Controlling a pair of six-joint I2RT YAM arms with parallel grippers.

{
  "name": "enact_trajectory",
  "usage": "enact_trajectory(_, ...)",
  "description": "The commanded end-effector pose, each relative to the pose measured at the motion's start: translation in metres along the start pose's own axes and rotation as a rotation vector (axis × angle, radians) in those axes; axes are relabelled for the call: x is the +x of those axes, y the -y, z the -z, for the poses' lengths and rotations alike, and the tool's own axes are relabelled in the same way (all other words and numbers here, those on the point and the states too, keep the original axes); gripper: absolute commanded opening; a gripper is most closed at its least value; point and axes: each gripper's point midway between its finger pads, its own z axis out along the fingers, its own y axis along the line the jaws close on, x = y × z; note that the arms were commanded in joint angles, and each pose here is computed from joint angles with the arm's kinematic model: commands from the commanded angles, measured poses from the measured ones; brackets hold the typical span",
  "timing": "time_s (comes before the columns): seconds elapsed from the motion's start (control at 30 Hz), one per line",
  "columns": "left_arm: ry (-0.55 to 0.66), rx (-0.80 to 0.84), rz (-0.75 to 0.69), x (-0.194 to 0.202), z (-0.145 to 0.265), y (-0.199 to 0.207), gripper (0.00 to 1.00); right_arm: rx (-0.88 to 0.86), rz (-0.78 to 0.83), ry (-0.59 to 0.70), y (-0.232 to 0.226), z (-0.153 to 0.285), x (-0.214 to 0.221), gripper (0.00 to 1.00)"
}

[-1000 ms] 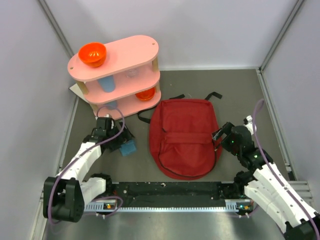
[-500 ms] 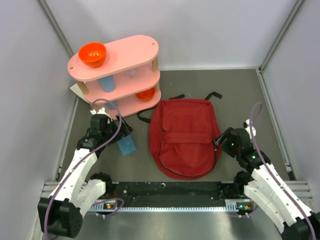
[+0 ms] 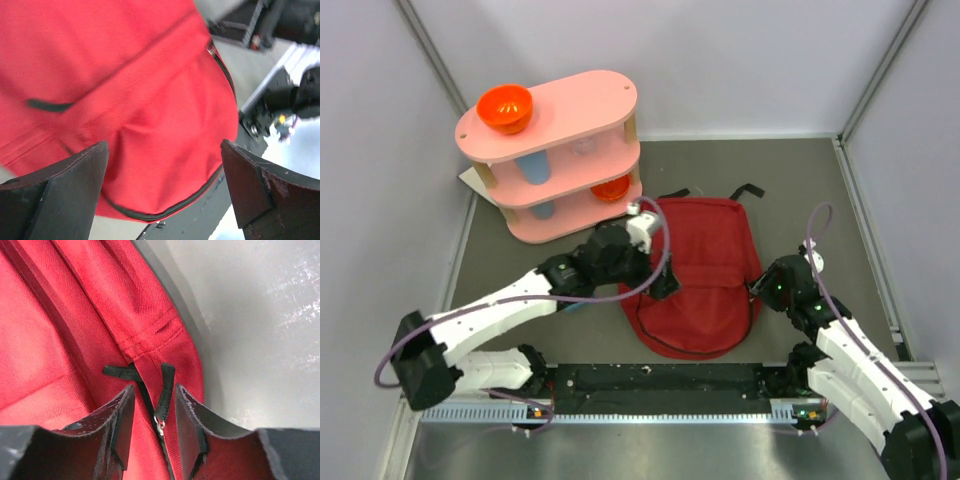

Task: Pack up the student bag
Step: Adjust the student bag at the center of the board.

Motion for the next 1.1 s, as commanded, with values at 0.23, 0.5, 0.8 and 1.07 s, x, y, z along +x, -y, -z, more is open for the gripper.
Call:
enact_trajectory(0.23, -0.182, 0.397, -0.283, 0.050, -0.073, 0.134, 0.94, -0.050, -0.012, 0.032, -0.007, -0.010, -0.008, 0.10)
enact_trajectory(0.5, -0.292, 0.497, -0.262, 0.102, -0.116, 0.157, 0.90, -0.124, -0.014, 0.075, -0.014, -0.003, -0.012, 0.00)
enact_trajectory(0.8, -0.433, 0.471, -0.236, 0.157, -0.142, 0.138, 0.81, -0.301, -0.106, 0.209, -0.030, 0.005, -0.026, 0.00)
enact_trajectory(1.07, -0.559, 0.398, -0.201, 0.210, -0.152, 0.106, 0.65, -0.317, -0.179, 0.265, -0.025, -0.005, -0.029, 0.00)
